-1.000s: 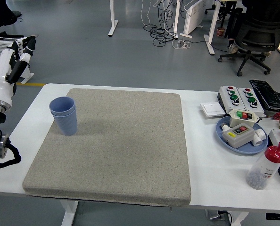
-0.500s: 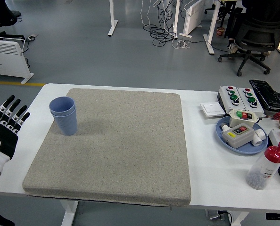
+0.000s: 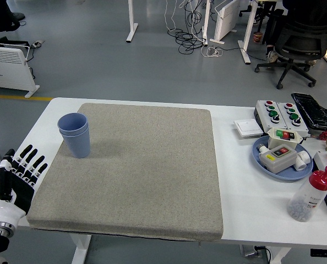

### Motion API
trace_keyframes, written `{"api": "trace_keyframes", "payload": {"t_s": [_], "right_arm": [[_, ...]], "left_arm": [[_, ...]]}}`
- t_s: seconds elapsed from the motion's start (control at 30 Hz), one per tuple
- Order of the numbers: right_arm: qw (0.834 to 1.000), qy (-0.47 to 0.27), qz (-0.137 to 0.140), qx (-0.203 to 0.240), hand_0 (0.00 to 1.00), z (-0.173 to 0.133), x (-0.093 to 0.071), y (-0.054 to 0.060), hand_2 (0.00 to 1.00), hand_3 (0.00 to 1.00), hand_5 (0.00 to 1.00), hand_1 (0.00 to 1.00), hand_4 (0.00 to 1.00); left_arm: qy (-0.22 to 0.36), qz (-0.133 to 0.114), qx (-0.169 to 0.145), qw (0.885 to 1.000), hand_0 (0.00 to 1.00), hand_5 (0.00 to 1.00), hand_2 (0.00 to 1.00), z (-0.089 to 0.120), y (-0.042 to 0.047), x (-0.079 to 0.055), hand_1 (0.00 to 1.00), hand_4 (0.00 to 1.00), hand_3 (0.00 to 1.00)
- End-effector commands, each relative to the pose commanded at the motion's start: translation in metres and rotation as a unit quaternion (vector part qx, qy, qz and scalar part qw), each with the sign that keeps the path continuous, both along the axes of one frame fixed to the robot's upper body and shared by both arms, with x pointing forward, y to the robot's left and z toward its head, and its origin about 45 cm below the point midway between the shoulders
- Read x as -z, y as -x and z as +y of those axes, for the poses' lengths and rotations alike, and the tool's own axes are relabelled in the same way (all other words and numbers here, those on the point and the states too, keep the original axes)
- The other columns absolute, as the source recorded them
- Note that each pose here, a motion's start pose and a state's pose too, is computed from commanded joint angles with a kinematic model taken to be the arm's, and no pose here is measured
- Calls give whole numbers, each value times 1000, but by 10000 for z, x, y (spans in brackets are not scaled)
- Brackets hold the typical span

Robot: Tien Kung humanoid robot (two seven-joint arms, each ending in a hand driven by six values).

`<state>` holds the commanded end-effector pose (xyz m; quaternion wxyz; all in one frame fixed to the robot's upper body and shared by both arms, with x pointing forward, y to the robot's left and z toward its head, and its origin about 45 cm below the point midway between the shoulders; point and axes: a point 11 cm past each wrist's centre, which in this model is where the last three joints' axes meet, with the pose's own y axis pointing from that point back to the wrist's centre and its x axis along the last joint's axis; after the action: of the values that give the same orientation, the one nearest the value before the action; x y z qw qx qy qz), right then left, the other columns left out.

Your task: Push cup pick cup insert cup

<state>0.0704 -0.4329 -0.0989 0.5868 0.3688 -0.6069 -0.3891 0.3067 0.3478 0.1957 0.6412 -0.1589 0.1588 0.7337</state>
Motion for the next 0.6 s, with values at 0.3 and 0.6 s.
{"api": "trace_keyframes", "payload": {"t_s": [0.3, 0.6], "right_arm": [[1000, 1, 2, -1, 689, -6, -2, 4, 631, 544, 480, 617, 92], [1000, 0, 5, -1, 689, 0, 2, 21, 630, 544, 479, 617, 91]], "left_arm": [[0, 3, -4, 1000, 874, 998, 937, 12, -26, 16, 891, 595, 864], [1, 5, -2, 1000, 875, 998, 935, -6, -22, 40, 888, 582, 866]]}}
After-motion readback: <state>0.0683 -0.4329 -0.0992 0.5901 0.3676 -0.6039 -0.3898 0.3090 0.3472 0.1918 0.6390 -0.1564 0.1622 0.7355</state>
